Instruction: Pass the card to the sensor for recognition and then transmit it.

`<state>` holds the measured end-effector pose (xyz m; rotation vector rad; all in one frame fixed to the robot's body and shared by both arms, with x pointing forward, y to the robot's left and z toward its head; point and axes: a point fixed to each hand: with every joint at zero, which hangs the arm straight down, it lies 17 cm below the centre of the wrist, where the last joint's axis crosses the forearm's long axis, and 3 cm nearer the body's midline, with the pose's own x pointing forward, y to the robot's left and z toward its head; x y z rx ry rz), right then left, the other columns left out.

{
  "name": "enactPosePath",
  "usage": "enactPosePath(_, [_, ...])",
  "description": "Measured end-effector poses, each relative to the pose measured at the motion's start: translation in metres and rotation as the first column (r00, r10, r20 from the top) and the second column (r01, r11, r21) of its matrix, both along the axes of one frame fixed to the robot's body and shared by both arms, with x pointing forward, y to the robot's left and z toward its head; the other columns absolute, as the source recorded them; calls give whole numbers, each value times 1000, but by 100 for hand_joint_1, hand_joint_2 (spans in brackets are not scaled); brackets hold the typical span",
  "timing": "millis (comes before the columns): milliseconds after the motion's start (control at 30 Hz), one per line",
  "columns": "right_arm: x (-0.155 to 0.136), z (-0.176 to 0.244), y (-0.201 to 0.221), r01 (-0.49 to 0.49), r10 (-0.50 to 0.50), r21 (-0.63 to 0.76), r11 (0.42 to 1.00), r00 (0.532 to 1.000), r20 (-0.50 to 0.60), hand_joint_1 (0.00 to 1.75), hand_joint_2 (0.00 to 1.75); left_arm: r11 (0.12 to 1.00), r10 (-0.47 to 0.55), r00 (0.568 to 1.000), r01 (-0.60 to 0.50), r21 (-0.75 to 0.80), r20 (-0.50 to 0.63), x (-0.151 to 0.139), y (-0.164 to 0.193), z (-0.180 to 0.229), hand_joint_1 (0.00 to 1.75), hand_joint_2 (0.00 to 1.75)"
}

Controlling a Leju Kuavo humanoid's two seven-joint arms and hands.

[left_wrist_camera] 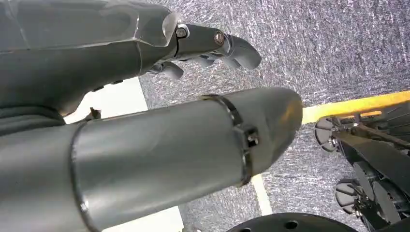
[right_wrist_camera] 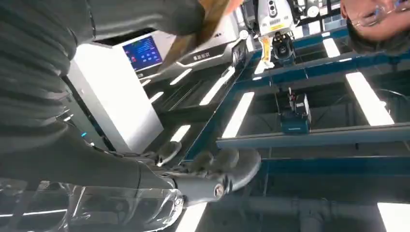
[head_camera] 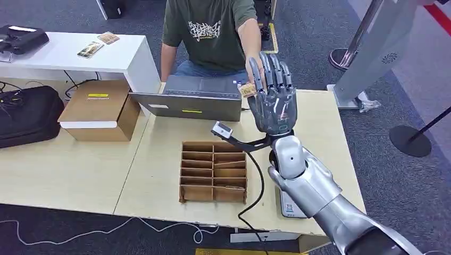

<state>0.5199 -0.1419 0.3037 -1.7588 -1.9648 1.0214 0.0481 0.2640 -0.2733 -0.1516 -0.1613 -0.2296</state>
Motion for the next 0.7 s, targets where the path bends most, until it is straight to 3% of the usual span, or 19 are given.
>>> enactPosePath(400, [6,-12,-7,28,-28,-6,1000,999,-26,175,175,1000,6,1000,-6,1,0,0,2,0,0,0])
enactPosePath(433, [6,-12,-8,30,-30,-6,1000,999,-28,166,175,1000,6,1000,-6,1,0,0,2,0,0,0])
enactPosePath(467, [6,-13,-8,31,-31,-6,1000,999,-29,0,175,1000,6,1000,-6,2,0,0,2,0,0,0])
enactPosePath(700, [6,-12,-11,44,-44,10,999,999,-27,0,175,1000,6,1000,-6,2,0,0,2,0,0,0])
